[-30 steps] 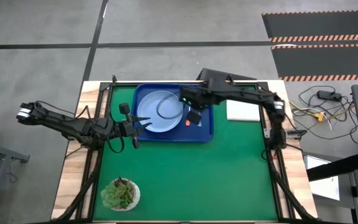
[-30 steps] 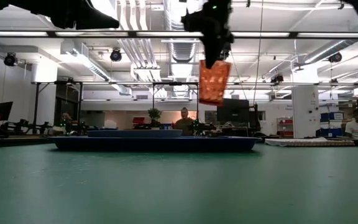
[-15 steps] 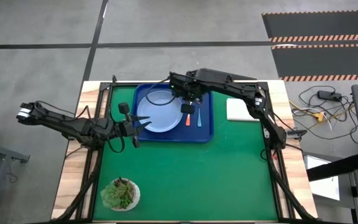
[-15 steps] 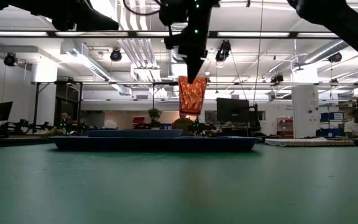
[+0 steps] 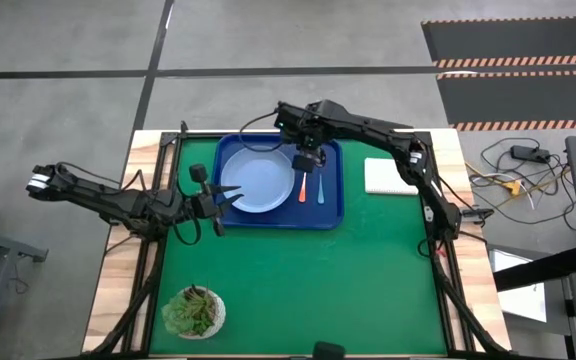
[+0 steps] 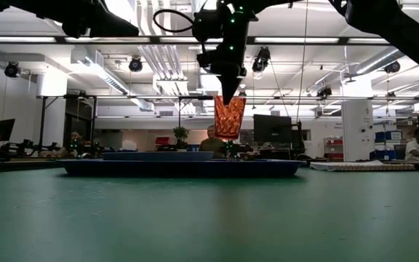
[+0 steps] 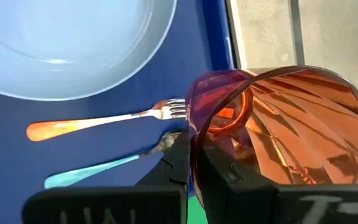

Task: Pick and place plate/cup/fork/spoon on tray
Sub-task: Put the orange cup on the blue tray to the top right of the blue plate

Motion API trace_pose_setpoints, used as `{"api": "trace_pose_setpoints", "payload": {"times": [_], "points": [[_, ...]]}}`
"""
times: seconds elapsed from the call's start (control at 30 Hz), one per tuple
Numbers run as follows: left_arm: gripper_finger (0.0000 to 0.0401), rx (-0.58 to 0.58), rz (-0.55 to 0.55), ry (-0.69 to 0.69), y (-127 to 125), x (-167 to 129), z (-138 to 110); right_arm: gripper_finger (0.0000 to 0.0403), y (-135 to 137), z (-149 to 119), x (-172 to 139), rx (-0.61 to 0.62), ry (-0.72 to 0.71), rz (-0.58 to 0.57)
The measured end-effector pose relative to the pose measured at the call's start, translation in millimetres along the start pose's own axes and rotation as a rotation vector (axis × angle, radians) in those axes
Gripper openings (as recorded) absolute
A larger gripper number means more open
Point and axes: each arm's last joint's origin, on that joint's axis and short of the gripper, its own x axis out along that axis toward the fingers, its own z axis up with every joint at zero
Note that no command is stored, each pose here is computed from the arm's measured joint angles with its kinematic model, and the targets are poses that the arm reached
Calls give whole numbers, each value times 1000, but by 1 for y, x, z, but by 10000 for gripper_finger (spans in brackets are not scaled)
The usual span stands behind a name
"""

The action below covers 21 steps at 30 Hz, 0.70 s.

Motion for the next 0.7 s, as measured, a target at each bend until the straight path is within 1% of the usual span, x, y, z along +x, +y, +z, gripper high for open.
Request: {"api": "trace_pose_setpoints", "payload": {"times": [0.23,0.7], "points": [[70,0,0,1,0,0,0,9,-3,6,13,28,-43,79],[70,1,1,2,0,0,0,9,-14,14,41,25,-81,58]]}}
